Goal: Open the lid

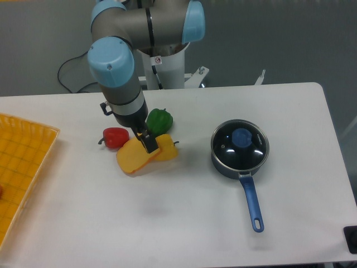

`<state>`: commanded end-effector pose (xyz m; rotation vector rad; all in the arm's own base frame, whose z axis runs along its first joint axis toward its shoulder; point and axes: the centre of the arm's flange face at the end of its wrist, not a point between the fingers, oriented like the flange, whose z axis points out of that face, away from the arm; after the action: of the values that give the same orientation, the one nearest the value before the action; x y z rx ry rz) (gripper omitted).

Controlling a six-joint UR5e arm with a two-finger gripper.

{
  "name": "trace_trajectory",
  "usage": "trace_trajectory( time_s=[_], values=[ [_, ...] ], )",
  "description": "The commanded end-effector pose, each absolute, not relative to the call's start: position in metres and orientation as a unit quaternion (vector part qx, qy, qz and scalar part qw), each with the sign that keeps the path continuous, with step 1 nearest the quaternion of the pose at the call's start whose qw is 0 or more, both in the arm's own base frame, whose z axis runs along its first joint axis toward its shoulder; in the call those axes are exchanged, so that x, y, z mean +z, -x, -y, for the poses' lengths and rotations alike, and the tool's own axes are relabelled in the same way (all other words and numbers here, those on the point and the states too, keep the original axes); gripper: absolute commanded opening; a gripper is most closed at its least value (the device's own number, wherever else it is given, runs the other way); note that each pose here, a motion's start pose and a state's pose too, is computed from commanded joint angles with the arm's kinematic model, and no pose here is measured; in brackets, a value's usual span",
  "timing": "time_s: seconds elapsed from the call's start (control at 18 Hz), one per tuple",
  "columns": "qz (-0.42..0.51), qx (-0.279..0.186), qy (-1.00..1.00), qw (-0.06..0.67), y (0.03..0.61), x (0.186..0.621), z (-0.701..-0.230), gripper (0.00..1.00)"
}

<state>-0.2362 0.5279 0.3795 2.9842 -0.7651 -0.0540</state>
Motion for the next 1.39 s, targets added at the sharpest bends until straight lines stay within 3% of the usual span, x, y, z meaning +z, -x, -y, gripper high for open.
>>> trace_trajectory(
  time_s=[0.56, 1.0, 1.39],
  values=[
    [0.233, -0.002, -0.972, 0.042, 0.227, 0.36, -0.519, 1.0],
    [0.204, -0.048, -0.976, 0.054, 0.227, 0.362, -0.522, 1.0],
    [0.242, -0.038, -0.967, 0.066, 0.251, 0.357, -0.515, 1.0]
  ],
)
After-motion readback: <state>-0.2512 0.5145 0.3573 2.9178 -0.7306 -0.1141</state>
